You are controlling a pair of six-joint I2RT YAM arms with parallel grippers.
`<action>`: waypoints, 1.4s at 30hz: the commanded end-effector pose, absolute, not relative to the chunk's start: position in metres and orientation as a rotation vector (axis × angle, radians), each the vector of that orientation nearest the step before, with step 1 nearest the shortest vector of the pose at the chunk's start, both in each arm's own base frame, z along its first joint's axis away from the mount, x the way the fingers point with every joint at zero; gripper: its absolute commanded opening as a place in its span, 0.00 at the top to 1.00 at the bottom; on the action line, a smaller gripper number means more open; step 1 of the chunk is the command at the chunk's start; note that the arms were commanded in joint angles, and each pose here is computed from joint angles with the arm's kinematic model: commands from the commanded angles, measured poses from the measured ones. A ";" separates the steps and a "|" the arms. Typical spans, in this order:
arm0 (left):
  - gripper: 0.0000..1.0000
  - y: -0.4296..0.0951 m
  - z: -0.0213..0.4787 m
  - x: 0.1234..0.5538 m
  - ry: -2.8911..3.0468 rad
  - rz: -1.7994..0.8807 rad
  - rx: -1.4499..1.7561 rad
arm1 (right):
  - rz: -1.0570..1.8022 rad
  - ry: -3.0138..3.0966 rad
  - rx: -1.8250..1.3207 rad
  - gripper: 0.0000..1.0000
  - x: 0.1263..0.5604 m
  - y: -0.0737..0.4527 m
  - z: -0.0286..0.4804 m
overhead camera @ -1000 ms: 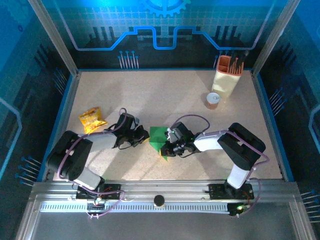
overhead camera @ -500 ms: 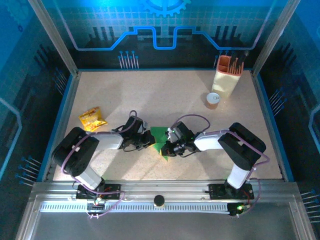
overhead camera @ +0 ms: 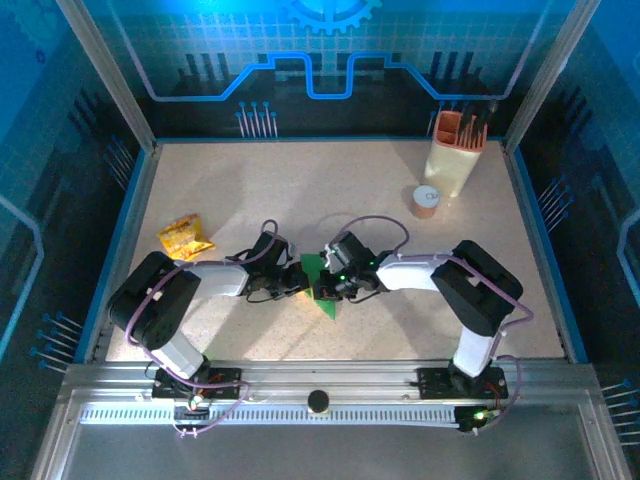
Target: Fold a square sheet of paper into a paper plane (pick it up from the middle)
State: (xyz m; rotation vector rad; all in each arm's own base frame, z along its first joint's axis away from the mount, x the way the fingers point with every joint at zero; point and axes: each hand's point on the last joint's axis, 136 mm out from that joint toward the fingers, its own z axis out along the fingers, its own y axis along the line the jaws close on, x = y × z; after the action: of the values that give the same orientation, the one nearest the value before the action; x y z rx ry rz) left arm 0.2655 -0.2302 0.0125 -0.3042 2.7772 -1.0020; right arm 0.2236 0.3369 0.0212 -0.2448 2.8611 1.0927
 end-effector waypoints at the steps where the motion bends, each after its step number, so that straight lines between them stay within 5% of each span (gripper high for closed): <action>1: 1.00 -0.212 -0.012 0.254 2.879 -0.840 -0.358 | 0.970 2.973 -0.229 0.97 0.209 0.327 -0.007; 23: 1.00 -0.204 -0.026 0.246 2.926 -0.779 -0.421 | 0.897 2.994 -0.235 0.94 0.160 0.271 0.001; 32: 1.00 -0.203 -0.022 0.246 2.881 -0.820 -0.574 | 0.867 2.904 -0.265 0.92 0.170 0.269 0.030; 42: 1.00 -0.217 0.020 0.254 2.663 -1.035 -0.748 | 0.833 2.687 -0.262 0.62 0.226 0.274 0.060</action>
State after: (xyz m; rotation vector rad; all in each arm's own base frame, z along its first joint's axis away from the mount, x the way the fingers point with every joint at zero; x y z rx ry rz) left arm 0.2528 -0.2224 0.0145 -0.6499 2.6981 -1.0577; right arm 0.2071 0.2690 0.0498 -0.2441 2.7639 0.8381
